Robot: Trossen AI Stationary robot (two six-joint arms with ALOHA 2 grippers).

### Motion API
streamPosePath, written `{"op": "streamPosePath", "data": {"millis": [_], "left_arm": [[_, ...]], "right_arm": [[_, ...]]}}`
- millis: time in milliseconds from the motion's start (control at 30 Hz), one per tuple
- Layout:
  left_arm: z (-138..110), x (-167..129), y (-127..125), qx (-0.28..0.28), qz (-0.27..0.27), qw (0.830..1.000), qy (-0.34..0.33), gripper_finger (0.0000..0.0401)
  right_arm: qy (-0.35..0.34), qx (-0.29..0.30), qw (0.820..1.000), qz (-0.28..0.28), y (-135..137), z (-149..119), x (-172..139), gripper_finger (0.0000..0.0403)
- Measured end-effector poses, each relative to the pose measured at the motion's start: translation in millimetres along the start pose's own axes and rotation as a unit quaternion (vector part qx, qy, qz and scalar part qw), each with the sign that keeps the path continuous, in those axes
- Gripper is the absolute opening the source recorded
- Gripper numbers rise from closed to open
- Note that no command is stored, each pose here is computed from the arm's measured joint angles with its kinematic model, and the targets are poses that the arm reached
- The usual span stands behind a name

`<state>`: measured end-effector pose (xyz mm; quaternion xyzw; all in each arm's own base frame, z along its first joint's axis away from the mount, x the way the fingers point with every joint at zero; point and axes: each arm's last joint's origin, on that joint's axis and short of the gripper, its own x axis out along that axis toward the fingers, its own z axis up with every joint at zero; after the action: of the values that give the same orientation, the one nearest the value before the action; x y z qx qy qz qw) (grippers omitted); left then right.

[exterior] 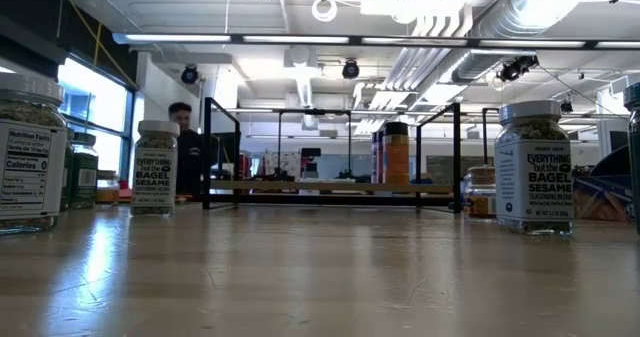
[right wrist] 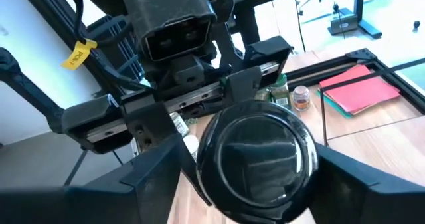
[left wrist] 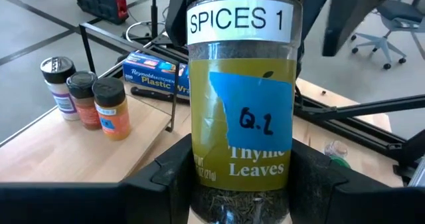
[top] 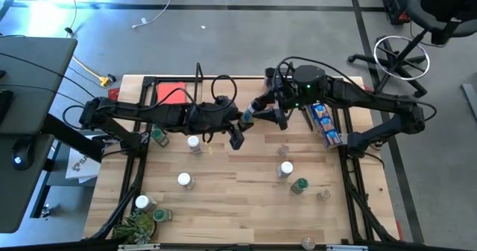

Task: Shelf spices
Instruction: Put the black seasoning bottle on the shelf aligned with the other black seasoning bottles

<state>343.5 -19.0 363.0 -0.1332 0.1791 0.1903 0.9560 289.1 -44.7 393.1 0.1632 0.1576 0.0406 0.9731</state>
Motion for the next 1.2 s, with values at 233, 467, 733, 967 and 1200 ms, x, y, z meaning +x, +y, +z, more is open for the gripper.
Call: {"op": "streamPosePath", "data": {"millis": [233, 467, 733, 967, 1200], "left_arm": [[0, 0, 0, 0.002, -0.004, 1.0, 0.001, 0.0186], [0, 0, -1, -0.001, -0.011, 1.0, 0.005, 0.0211], [-9, -7, 8, 0.023, 0.029, 0.998, 0.055, 0.0229], [-17, -18, 18, 0.013, 0.066, 0.992, 0.109, 0.0231], [-19, -21, 17, -0.017, 0.071, 0.991, 0.116, 0.0232]], "right_arm": [[-0.002, 0.009, 1.0, 0.001, 1, 1, -2, 0.0192], [-0.005, 0.019, 1.0, -0.005, 1, 1, -4, 0.0192], [0.011, 0.076, 0.995, -0.069, -9, 0, -32, 0.0192], [0.115, 0.064, 0.975, -0.177, -17, -22, -46, 0.0192], [0.217, 0.011, 0.944, -0.247, -51, -70, -26, 0.0192]]}}
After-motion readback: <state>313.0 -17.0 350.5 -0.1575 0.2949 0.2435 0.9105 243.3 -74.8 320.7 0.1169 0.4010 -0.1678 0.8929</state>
